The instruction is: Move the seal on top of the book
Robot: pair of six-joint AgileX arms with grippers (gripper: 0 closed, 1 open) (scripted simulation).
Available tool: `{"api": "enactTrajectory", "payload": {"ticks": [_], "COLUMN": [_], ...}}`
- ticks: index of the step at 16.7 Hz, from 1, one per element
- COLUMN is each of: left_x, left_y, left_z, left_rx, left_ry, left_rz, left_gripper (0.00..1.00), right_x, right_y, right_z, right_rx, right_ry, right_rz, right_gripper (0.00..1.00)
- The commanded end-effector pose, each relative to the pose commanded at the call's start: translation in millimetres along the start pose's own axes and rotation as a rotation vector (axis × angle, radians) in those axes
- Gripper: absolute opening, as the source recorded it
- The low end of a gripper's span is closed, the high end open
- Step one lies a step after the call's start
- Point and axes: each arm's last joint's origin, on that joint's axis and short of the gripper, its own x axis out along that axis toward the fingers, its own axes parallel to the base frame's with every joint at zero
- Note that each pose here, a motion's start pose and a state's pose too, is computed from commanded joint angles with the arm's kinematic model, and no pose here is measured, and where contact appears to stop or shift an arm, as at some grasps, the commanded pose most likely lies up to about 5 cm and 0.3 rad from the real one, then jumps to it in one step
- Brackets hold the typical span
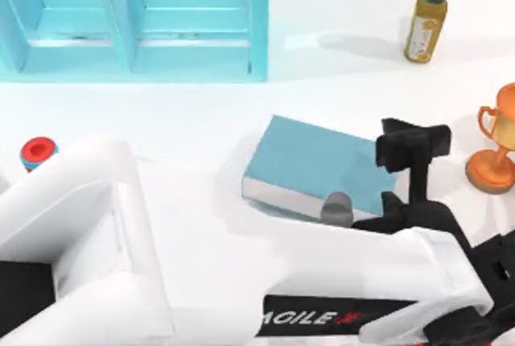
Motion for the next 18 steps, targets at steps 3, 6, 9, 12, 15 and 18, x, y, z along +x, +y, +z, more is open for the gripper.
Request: {"api": "enactTrajectory", "payload": {"ticks": [3,6,9,12,15,18], "left_x": [-47,-72,-76,-74,-71,-70], "left_y": [-16,-17,6,40,62,66], "left_z": [1,16,31,41,44,44], "left_rx": [-0.059,-0.069,-0.015,0.074,0.130,0.138], "left_ry": [0.049,0.015,-0.060,-0.119,-0.150,-0.155], "left_rz": [0.038,0.052,0.025,-0.007,-0.030,-0.035], "left_gripper": [1.00,1.00,1.00,1.00,1.00,1.00], "right_x": [0,0,0,0,0,0], "right_y": [0,0,0,0,0,0], "right_z": [0,0,0,0,0,0], "right_rx": [0.000,0.000,0.000,0.000,0.000,0.000], "right_ry": [0.000,0.000,0.000,0.000,0.000,0.000], "right_rz": [0.000,0.000,0.000,0.000,0.000,0.000], "right_gripper": [1.00,1.00,1.00,1.00,1.00,1.00]}}
